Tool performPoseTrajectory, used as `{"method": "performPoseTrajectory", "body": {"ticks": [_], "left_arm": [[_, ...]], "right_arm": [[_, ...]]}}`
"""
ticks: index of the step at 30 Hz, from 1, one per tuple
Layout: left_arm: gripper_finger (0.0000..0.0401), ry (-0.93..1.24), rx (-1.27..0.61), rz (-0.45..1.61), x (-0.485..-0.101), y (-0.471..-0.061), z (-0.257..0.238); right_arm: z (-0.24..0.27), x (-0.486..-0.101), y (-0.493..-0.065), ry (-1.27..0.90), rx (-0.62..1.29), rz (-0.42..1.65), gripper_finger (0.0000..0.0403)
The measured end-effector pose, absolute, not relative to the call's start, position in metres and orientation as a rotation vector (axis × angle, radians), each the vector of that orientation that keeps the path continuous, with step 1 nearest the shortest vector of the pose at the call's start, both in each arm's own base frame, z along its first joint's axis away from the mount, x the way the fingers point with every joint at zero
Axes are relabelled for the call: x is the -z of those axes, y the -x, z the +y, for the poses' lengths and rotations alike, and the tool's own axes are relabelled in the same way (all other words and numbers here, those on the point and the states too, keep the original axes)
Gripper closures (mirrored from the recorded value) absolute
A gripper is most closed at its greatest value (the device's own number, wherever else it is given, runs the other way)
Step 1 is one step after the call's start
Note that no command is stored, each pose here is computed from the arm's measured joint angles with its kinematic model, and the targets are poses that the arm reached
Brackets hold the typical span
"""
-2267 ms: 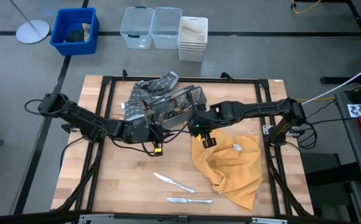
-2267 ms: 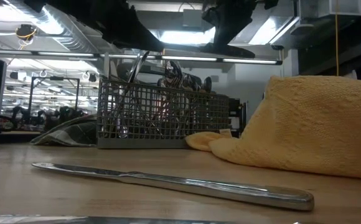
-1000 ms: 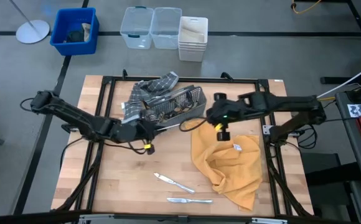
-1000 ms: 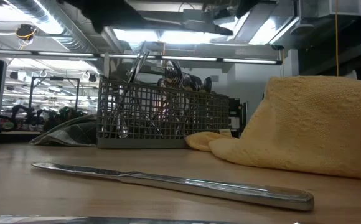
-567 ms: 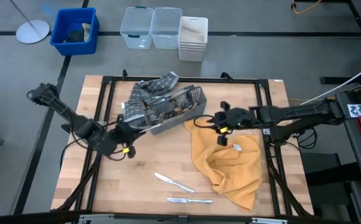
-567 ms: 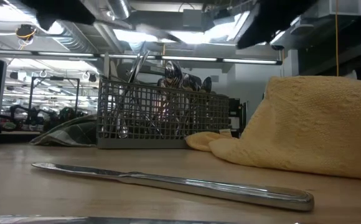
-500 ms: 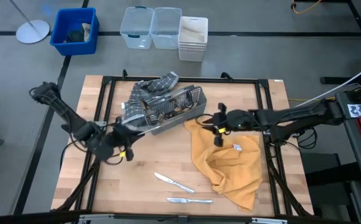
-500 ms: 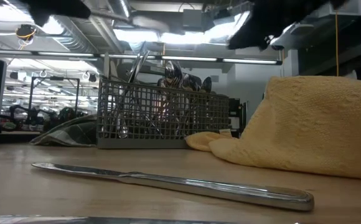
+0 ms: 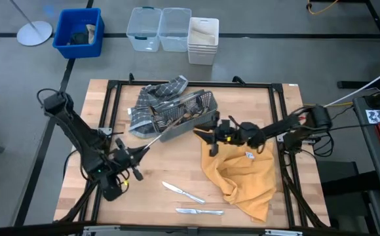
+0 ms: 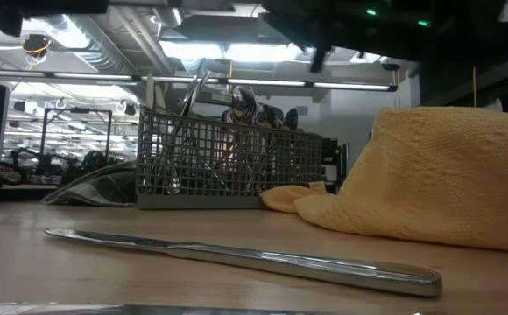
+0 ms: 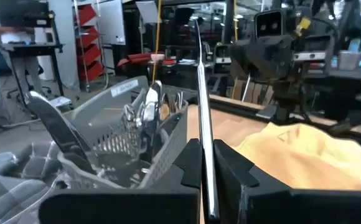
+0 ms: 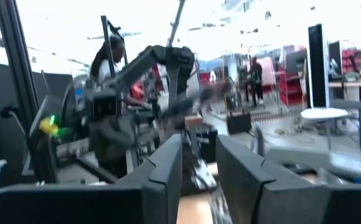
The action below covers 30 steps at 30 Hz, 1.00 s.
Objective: Sort silverware
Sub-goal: Put the silver knife into the gray silverware basket
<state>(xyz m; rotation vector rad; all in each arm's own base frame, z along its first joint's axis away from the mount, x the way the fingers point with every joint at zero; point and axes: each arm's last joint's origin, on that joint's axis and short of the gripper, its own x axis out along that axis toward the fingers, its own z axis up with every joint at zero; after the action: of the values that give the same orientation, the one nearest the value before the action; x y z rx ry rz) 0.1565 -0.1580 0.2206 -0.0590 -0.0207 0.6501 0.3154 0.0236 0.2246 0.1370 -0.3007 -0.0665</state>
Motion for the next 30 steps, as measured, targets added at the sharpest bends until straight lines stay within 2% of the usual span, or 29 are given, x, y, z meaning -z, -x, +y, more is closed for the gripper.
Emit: {"method": "performPoseTrajectory", "body": {"ticks": [7, 11, 26, 30], "left_arm": [[0.0394, 0.076, -0.675, -0.027, -0.203, -0.167, -0.162], [0.0394, 0.08, -0.667, -0.033, -0.203, -0.167, -0.165], [0.0394, 0.054, -0.658, -0.018, -0.205, -0.165, -0.166], [0.0394, 0.05, -0.653, -0.016, -0.205, -0.165, -0.167]], "right_arm": [[0.016, -0.234, -0.37, -0.132, 0.094, -0.28, 0.0304], [0.015, -0.236, -0.386, -0.147, 0.1, -0.22, 0.0304], [0.048, -0.228, -0.388, -0.22, -0.016, -0.108, 0.0304], [0.052, -0.22, -0.388, -0.207, 0.033, -0.024, 0.0304]]}}
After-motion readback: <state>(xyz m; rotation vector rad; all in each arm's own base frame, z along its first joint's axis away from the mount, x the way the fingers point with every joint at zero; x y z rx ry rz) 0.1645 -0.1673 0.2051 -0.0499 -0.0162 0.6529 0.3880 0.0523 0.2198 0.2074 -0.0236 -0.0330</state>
